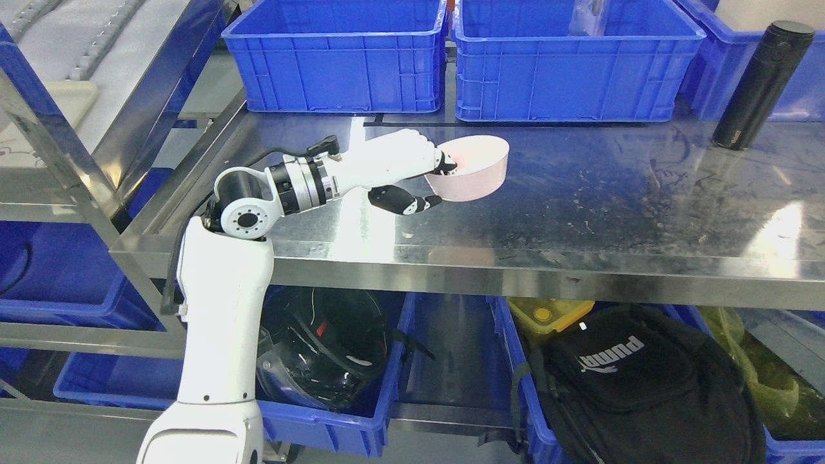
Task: Stack pink IKEA bowl on shelf middle layer
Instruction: 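Lift the pink bowl off the shelf with the left hand, then hold the pink bowl in the left hand while the robot turns and drives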
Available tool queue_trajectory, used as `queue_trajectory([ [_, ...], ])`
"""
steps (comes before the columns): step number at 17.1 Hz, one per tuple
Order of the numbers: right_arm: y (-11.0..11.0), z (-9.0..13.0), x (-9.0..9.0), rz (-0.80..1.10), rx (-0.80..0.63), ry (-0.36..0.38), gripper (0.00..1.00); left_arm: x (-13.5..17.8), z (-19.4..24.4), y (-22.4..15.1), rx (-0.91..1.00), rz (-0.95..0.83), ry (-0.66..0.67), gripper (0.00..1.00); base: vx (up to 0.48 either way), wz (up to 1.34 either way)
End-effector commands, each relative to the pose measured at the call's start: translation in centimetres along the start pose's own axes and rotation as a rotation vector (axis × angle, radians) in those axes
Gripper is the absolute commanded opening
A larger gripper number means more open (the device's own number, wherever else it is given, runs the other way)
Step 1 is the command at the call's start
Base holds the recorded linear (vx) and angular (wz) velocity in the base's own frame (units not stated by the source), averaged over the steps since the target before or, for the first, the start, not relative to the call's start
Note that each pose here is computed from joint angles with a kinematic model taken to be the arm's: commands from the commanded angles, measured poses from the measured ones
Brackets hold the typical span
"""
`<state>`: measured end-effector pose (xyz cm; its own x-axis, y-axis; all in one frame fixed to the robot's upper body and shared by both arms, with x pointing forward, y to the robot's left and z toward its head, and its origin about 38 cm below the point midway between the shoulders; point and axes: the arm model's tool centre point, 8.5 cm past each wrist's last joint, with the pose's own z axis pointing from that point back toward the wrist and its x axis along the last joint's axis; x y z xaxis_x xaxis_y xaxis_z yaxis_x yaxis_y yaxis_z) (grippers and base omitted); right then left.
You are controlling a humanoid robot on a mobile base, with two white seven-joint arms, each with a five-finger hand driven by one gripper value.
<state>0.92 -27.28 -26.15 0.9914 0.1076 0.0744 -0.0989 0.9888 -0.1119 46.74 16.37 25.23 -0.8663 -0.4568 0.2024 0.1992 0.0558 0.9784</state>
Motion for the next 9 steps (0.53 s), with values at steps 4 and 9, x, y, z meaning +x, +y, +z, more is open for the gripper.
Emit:
queue_trajectory([
  [4,-1.03,0.03,-0.9,0.002,-0.017,0.006,1.0,0.77,6.07,-0.5,0.178,0.024,0.06,0.01,0.0,0.0],
  [9,-1.03,0.03,-0.9,0.002,-0.017,0.006,1.0,0.78,6.12,-0.77,0.175,0.03,0.061,0.02,0.0,0.0],
])
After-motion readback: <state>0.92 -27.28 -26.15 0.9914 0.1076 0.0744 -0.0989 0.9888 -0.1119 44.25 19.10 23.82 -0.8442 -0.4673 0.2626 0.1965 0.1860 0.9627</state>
